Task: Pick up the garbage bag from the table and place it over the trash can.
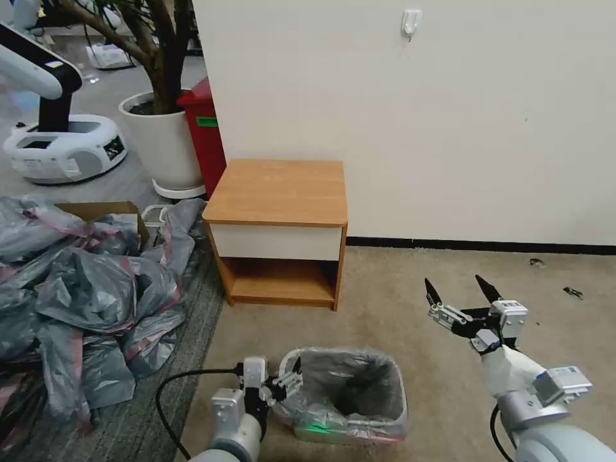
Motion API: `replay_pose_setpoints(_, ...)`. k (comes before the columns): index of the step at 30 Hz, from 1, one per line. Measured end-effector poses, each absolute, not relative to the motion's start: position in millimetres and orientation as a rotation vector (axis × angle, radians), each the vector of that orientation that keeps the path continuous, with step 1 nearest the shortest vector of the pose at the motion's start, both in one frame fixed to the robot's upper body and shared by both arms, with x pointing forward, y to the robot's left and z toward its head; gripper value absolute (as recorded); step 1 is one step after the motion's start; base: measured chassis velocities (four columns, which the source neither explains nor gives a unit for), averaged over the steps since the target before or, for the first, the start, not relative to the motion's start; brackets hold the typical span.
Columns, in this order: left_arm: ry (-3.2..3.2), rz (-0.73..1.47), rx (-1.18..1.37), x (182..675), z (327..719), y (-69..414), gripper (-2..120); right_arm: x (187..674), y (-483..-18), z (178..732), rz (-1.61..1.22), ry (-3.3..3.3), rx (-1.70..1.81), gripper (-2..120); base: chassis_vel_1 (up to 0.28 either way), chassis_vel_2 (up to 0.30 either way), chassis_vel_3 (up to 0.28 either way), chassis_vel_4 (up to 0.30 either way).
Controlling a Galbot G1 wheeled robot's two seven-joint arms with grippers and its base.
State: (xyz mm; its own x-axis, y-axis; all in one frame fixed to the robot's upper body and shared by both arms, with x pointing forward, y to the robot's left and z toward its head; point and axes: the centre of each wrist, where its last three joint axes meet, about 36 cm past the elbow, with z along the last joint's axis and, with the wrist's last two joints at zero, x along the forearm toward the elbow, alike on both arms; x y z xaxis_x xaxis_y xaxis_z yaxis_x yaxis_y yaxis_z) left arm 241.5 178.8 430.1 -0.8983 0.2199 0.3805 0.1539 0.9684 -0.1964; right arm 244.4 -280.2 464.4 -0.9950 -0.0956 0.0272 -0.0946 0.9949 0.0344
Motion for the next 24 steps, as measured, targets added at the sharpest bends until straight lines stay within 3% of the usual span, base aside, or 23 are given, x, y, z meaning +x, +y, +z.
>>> replay_pose_setpoints(10,-3.038,-0.095,-0.303,258.3,453.4,217.6,100,239.2,-267.8,425.5,-0.182,-3.122,0.009,100,0.000,0.000,0.000,0.000)
replay_pose_setpoints(24,-3.050,-0.139,-0.241,252.1,457.6,223.7,100,227.5,-262.7,405.2,-0.199,-3.160,-0.080,100,0.000,0.000,0.000,0.000)
